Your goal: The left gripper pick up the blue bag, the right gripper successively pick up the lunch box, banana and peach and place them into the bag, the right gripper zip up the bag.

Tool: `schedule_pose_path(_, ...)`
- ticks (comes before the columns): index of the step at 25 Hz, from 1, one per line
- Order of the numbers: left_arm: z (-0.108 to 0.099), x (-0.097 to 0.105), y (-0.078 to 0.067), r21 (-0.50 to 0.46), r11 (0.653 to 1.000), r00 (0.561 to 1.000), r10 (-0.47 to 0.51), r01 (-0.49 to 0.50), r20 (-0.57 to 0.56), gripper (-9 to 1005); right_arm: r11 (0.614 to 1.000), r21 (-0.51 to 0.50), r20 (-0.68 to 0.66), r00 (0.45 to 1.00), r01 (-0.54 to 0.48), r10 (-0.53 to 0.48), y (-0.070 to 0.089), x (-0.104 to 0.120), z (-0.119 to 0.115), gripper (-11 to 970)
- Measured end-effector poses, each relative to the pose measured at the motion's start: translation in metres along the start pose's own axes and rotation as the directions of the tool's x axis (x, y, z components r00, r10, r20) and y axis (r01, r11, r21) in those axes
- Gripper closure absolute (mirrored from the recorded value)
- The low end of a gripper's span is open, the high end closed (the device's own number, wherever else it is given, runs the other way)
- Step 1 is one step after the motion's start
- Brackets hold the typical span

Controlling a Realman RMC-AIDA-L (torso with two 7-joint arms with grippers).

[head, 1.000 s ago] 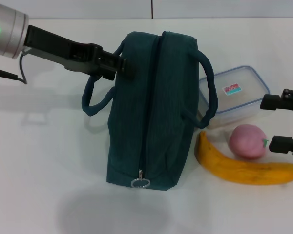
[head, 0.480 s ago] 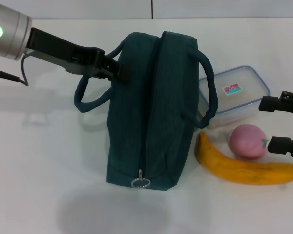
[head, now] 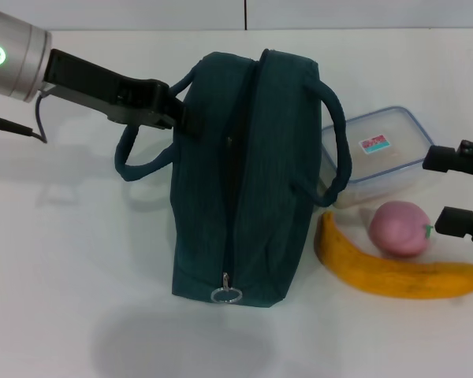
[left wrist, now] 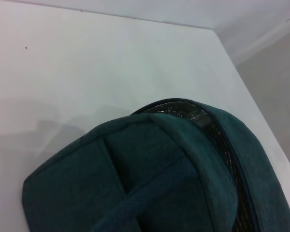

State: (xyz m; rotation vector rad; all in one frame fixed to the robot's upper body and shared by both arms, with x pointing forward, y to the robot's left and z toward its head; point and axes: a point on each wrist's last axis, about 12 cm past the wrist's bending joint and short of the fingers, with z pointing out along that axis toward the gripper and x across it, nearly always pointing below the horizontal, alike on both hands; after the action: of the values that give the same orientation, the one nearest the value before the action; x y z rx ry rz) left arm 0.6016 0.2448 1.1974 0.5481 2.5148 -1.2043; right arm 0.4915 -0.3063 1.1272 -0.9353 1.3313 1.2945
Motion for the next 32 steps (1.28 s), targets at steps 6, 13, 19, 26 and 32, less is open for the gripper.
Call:
schedule_pose_path(6,0.0,0.0,0.001,-0.002,1.0,1.0,-0.004,0.004,0.01,949,1.0,0.019,0.021,1.0,-0.001,0.001,0.001,0.002,-0.001,162)
schedule_pose_path(13,0.001,0.001,0.006,-0.017,1.0,0.999,-0.016,0.016,0.049,949,0.985,0.168,0.169,0.985,-0.048,0.019,-0.002,0.006,-0.016,162)
schedule_pose_path(19,0.0,0.0,0.007,-0.017,1.0,0.998,-0.015,0.016,0.066,949,0.877,0.426,0.35,0.934,-0.224,0.068,-0.018,0.026,-0.032,163)
schedule_pose_path(26,0.006,-0.001,0.005,-0.012,1.0,0.997,0.013,-0.012,0.075,949,0.609,0.589,0.553,0.815,-0.531,0.175,-0.036,0.063,-0.041,168)
schedule_pose_path(32,0.009,-0.003,0.002,0.003,0.999,0.995,0.052,-0.052,0.08,949,0.453,0.577,0.624,0.725,-0.679,0.292,-0.048,0.085,-0.028,173)
